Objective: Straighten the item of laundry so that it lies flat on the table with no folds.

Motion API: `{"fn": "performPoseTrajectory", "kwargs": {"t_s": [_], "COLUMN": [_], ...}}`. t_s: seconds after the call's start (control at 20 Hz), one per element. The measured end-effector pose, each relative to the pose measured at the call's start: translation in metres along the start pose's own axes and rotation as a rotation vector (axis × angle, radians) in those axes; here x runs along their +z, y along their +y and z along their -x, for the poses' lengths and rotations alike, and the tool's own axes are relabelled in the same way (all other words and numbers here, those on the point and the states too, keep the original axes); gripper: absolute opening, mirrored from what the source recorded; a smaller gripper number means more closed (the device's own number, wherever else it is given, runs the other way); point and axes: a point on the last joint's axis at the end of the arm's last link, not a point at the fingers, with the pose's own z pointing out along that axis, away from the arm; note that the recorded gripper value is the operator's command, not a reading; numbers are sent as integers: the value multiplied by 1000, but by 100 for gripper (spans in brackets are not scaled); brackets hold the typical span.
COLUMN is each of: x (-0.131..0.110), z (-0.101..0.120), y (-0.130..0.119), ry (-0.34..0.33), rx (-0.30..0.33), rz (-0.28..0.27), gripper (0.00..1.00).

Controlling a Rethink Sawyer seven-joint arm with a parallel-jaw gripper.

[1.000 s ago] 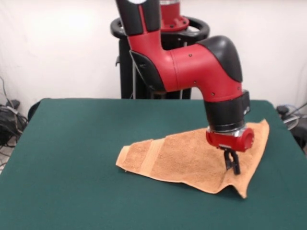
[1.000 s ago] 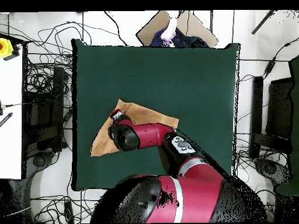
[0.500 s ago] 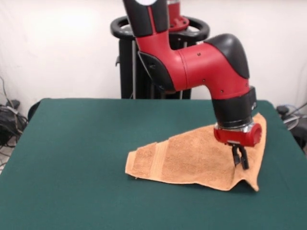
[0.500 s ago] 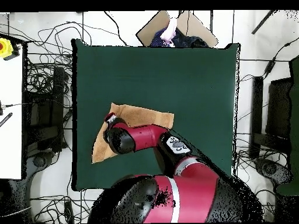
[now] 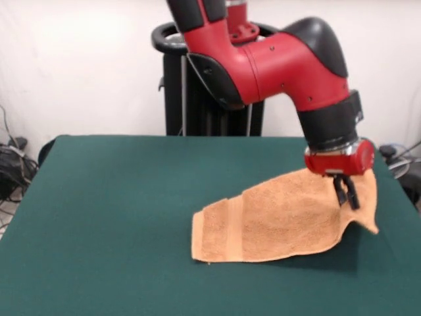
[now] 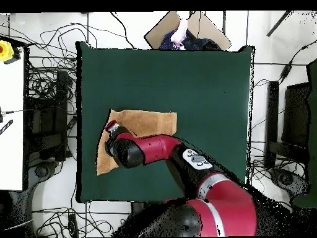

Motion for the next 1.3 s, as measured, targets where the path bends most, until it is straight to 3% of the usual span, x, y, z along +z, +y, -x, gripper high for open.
{"fn": "performPoseTrajectory", "kwargs": {"t_s": [0.35,0.9,1.3], "x": [-24,-24,-43], "z": [4,-7,-18], "y": [8,13,29], "ry": [23,35,62], "rx": [26,7,-13], "rz": [51,54,97], "gripper": [0,0,0]}}
